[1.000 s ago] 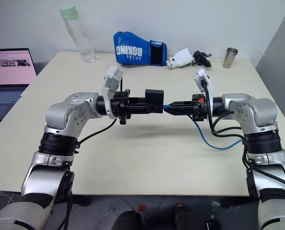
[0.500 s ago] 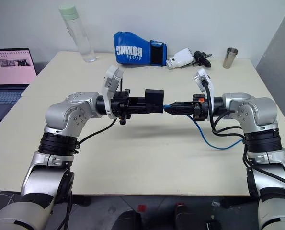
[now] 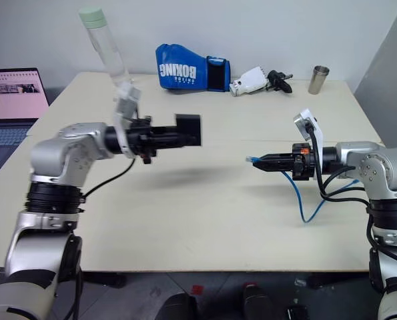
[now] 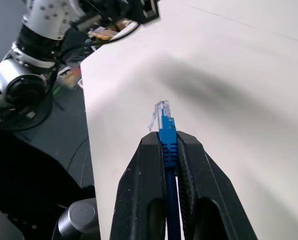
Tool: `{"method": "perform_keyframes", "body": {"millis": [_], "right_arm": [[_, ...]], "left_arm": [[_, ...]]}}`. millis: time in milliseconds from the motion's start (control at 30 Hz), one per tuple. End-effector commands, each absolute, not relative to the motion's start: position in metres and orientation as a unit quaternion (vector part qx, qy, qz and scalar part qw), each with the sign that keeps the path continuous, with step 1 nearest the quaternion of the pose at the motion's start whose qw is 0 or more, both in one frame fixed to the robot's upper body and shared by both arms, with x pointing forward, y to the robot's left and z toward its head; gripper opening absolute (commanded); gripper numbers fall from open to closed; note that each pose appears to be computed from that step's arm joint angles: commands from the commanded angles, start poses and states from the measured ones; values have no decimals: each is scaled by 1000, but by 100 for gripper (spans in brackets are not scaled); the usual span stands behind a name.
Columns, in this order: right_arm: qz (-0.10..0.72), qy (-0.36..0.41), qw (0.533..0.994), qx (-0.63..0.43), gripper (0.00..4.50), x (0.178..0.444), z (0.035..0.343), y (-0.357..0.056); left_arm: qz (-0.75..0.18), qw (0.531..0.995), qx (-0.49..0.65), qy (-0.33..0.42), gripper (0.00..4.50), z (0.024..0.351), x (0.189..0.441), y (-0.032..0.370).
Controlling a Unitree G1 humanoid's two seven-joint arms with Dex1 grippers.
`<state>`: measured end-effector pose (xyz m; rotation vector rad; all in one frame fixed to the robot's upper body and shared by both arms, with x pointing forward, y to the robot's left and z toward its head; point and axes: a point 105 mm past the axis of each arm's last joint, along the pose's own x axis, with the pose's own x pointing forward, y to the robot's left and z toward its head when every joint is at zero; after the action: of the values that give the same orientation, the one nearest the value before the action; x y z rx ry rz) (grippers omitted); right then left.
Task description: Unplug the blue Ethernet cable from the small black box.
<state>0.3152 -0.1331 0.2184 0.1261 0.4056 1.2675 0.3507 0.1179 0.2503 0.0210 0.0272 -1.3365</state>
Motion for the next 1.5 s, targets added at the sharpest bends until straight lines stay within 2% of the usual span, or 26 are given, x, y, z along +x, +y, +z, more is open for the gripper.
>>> {"method": "perform_keyframes", "body": {"millis": [33, 167, 233, 300, 333, 467, 567, 600, 633, 767, 900, 1100, 1200, 1333, 1500], "right_arm": [[596, 151, 787, 51, 4, 312, 235, -128], [548, 138, 824, 37, 4, 327, 229, -137], [465, 132, 875, -12, 4, 350, 212, -153], [340, 135, 929, -62, 4, 380, 190, -177], [299, 132, 942, -78, 4, 389, 184, -184], [141, 121, 975, -125, 4, 419, 158, -214], [110, 127, 978, -125, 4, 428, 142, -212], [111, 132, 977, -122, 4, 429, 137, -209], [114, 138, 977, -118, 39, 429, 132, -206], [135, 153, 973, -112, 127, 426, 120, -195], [161, 152, 969, -110, 222, 421, 123, -189], [206, 137, 963, -104, 366, 408, 143, -180], [231, 104, 963, -92, 436, 395, 171, -178], [297, 57, 951, -57, 444, 367, 210, -172], [490, 29, 871, -20, 444, 298, 251, -140]], "left_arm": [[-627, 778, 23, -5, 78, 260, 348, 114], [-620, 784, 26, -5, 78, 260, 350, 117], [-609, 793, 28, -5, 78, 257, 350, 121], [-592, 805, 31, -5, 78, 250, 352, 124], [-588, 808, 31, -3, 78, 248, 351, 125], [-581, 814, 22, 0, 78, 237, 344, 121], [-579, 815, 14, 1, 78, 234, 339, 116], [-579, 815, 12, 1, 78, 233, 338, 116], [-578, 816, 10, 1, 78, 233, 337, 115], [-573, 819, 6, 3, 78, 233, 333, 116], [-567, 823, 3, 5, 78, 233, 330, 118], [-563, 827, 0, 6, 78, 232, 328, 120], [-554, 833, 1, 5, 78, 235, 331, 125], [-532, 847, 6, -1, 78, 241, 339, 137], [-493, 870, 8, -11, 78, 248, 354, 156]]}}
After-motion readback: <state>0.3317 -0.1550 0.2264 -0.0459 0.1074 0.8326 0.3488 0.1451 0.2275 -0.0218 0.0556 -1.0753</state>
